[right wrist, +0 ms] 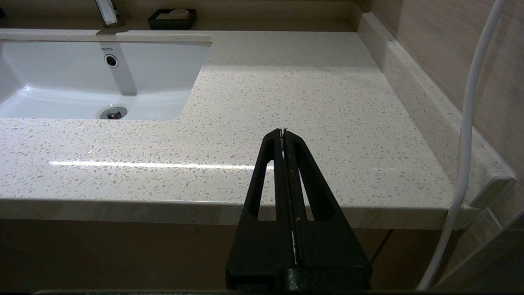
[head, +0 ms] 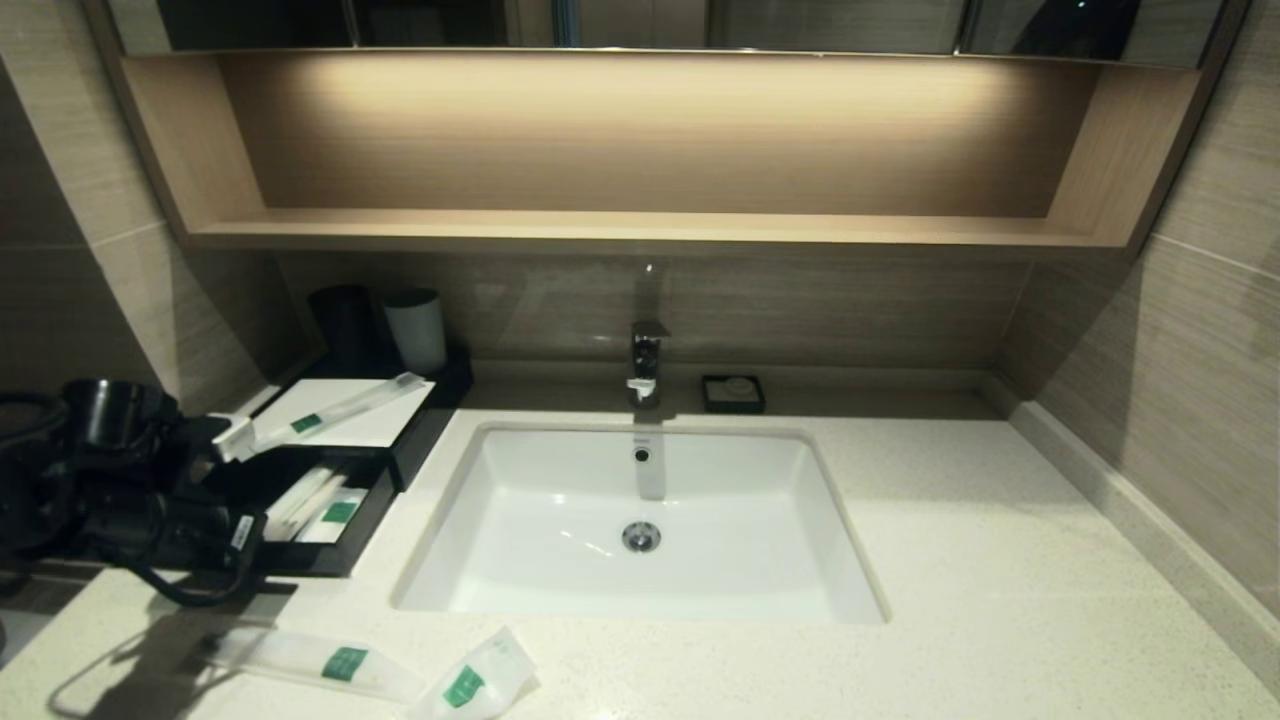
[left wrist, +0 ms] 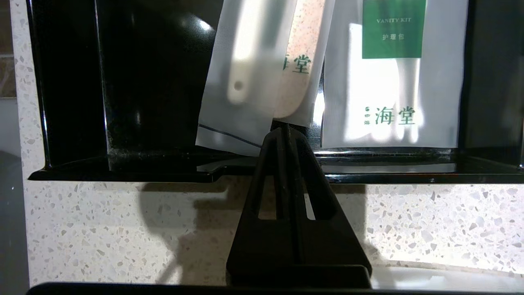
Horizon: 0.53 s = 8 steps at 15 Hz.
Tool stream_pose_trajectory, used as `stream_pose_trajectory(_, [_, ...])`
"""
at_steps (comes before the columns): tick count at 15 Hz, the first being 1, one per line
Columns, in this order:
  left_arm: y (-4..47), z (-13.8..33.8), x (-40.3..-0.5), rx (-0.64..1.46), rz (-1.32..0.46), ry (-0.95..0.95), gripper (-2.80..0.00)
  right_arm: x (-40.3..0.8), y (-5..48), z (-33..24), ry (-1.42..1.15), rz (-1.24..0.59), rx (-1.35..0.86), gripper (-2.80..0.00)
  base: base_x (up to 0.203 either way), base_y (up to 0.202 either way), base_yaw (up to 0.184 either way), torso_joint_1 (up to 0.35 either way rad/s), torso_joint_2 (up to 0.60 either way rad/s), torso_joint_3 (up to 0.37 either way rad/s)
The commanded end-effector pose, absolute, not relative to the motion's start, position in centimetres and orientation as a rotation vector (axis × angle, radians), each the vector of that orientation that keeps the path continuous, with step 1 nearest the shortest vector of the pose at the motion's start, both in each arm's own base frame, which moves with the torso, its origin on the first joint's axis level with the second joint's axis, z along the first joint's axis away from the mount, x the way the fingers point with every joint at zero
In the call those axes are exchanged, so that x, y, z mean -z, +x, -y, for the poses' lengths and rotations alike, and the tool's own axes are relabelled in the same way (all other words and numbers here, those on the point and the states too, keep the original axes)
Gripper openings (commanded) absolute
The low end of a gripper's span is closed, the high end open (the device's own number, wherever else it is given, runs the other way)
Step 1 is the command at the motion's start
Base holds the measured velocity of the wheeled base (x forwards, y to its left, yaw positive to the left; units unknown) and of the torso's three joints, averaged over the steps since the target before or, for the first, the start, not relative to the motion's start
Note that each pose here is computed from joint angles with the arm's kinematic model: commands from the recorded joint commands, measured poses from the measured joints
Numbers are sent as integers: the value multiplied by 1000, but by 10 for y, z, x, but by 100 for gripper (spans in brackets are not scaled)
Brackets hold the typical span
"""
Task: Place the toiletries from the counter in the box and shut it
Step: Open the drawer
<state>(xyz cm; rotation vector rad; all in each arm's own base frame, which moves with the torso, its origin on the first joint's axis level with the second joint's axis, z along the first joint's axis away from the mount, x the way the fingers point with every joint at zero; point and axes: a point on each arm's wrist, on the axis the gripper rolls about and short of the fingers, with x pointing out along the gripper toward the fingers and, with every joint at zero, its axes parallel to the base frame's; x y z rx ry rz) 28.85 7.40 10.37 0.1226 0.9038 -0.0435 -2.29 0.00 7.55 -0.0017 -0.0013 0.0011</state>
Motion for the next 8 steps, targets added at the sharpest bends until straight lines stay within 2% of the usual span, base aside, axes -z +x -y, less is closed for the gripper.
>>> stream_pose_trajectory(1, [287, -74, -106, 34, -907, 140, -280, -75, -23, 0, -2, -2, -2, -280, 0, 0, 0, 0, 0, 0])
stream_pose_trajectory(8, [285, -74, -107, 33, -917, 142, -280, -75, -23, 0, -2, -1, -2, -280, 0, 0, 0, 0, 0, 0])
